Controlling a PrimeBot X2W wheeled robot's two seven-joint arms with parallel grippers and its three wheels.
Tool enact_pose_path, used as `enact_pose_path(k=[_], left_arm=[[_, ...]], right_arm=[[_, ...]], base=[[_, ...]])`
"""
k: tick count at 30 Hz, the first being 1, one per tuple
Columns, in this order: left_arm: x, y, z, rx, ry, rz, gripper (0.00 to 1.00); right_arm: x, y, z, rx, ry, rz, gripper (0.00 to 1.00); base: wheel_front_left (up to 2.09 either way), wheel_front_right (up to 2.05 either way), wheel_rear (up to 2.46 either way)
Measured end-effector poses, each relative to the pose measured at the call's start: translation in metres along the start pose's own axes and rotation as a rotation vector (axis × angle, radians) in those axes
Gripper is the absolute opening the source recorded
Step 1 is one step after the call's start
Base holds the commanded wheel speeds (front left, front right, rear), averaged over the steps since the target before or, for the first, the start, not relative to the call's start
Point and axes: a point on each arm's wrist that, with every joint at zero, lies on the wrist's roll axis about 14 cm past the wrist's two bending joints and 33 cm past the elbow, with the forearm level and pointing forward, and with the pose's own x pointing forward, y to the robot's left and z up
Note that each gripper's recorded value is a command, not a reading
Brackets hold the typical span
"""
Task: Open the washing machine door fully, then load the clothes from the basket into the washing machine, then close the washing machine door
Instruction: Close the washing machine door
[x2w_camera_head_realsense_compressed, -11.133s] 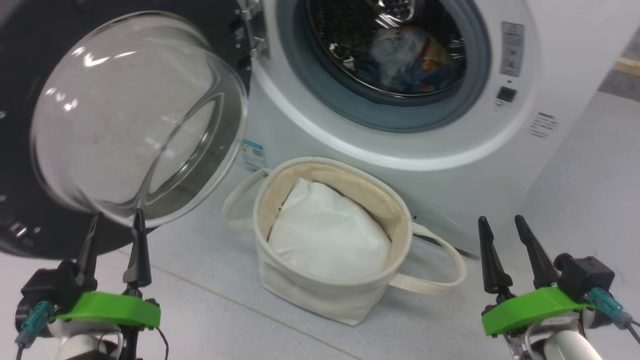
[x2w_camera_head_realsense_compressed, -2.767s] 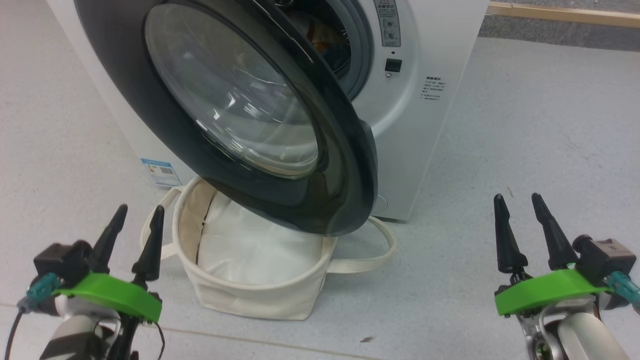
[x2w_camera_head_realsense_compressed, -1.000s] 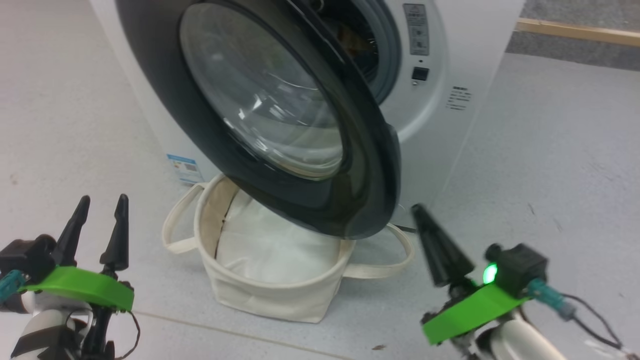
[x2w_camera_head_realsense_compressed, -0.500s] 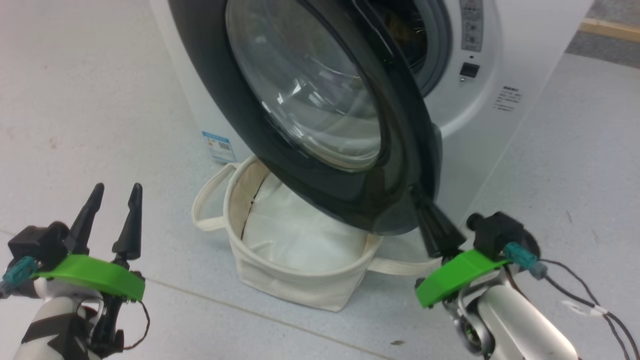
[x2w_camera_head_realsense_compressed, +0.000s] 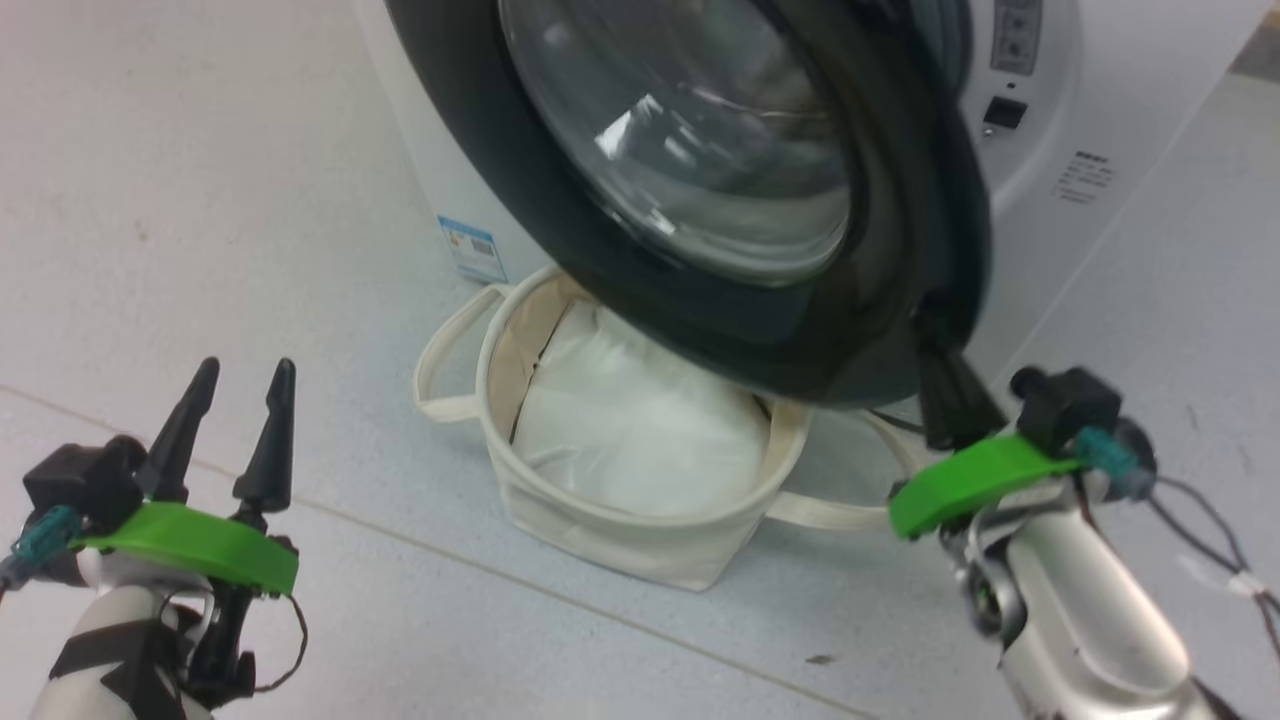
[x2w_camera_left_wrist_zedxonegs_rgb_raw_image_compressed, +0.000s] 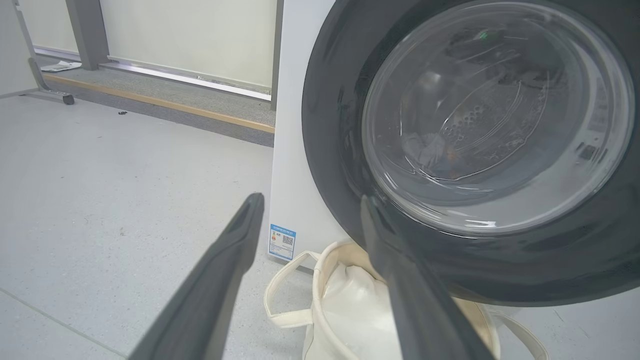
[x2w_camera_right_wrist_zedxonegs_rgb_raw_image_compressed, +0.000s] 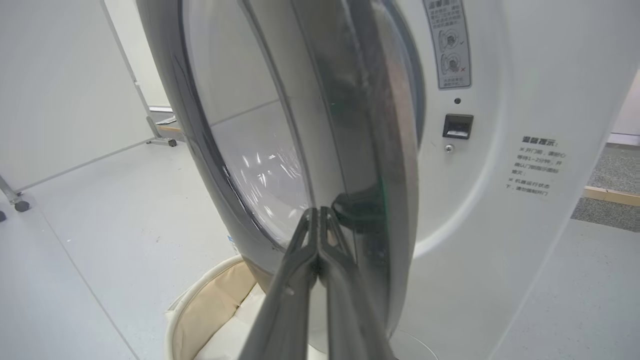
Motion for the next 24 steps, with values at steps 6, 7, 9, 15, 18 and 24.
enact_pose_path(k=[6, 7, 9, 15, 18, 24], left_arm=[[0.012, 0.002, 0.000, 0.012, 0.001, 0.007, 1.00], [0.014, 0.003, 0.000, 0.016, 0.003, 0.009, 1.00], [0.018, 0.004, -0.003, 0.022, 0.010, 0.012, 1.00], [0.025, 0.009, -0.008, 0.042, 0.027, 0.027, 1.00], [0.025, 0.013, -0.007, 0.046, 0.027, 0.035, 1.00], [0.023, 0.016, -0.006, 0.048, 0.026, 0.045, 1.00]], right_arm=[[0.020, -0.032, 0.000, -0.005, -0.008, -0.050, 0.00], [0.024, -0.037, -0.001, -0.005, -0.009, -0.057, 0.00], [0.031, -0.045, -0.002, -0.004, -0.013, -0.066, 0.00], [0.055, -0.056, -0.002, -0.010, -0.028, -0.060, 0.00], [0.062, -0.056, 0.000, -0.007, -0.038, -0.055, 0.00], [0.068, -0.062, 0.001, -0.035, -0.025, -0.052, 0.00]], base=[[0.00, 0.00, 0.00], [0.00, 0.00, 0.00], [0.00, 0.00, 0.00], [0.00, 0.00, 0.00], [0.00, 0.00, 0.00], [0.00, 0.00, 0.00]])
